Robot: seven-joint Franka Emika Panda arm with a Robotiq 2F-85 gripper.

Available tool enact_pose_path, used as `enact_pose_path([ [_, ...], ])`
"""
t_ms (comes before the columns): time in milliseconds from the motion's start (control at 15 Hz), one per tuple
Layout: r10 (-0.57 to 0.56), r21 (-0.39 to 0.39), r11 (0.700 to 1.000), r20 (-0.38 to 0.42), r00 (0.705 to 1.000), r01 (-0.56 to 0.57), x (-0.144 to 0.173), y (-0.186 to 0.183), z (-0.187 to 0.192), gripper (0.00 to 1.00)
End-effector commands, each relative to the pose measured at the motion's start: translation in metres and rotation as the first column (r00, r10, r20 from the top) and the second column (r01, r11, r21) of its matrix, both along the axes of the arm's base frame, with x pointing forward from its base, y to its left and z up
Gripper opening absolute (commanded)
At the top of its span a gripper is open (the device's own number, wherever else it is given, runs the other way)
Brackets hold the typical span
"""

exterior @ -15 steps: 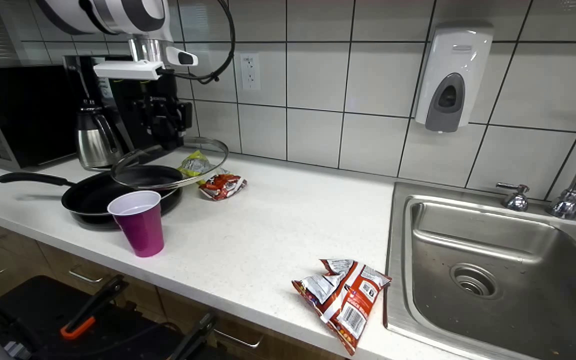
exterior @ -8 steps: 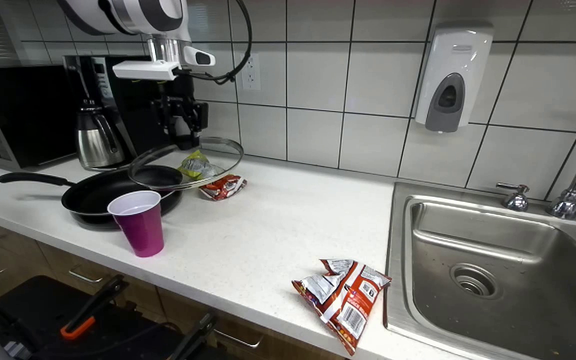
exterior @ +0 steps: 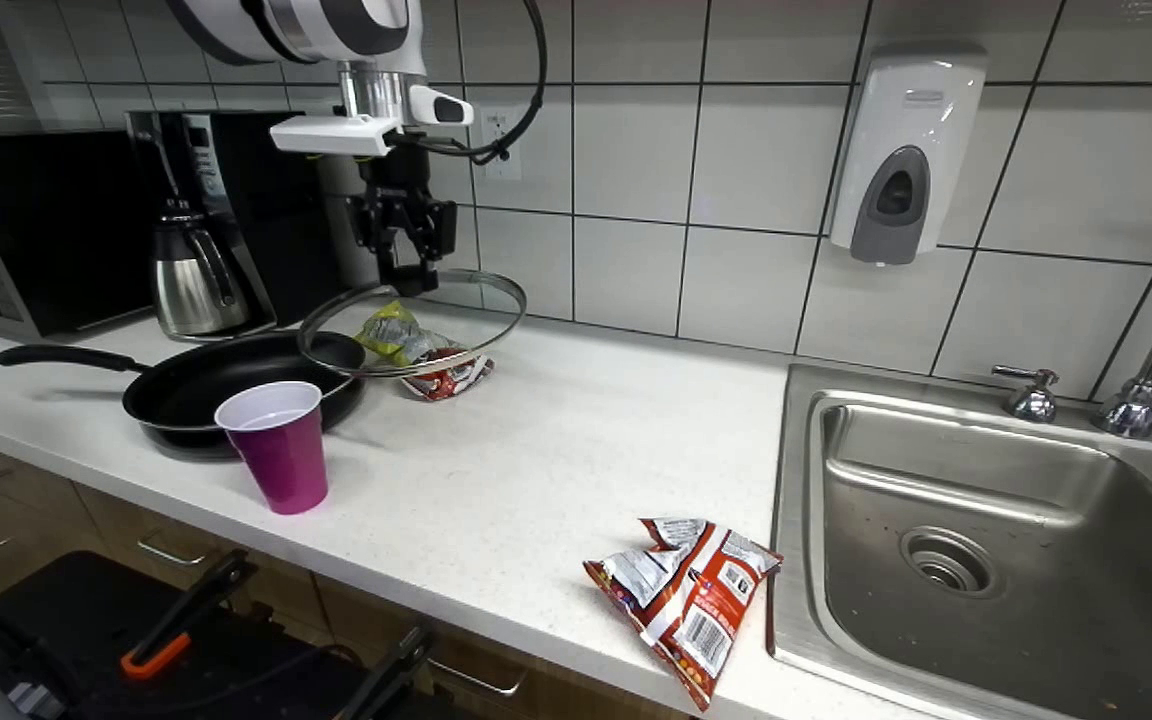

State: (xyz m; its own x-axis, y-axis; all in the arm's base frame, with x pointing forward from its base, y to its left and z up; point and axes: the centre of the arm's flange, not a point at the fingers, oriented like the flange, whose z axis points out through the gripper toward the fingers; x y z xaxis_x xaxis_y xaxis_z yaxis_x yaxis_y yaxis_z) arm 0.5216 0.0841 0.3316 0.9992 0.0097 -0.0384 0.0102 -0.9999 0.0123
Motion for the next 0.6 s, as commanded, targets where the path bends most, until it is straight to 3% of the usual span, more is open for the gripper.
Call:
enact_pose_path([
  [0, -0.027, -0.005, 1.0, 0.047, 0.999, 0.028, -0.01, -0.024, 0.023, 0.39],
  [533, -0.12, -0.006, 0.993, 0.053, 0.991, 0.12, -0.029, -0.081, 0.021, 0.39],
])
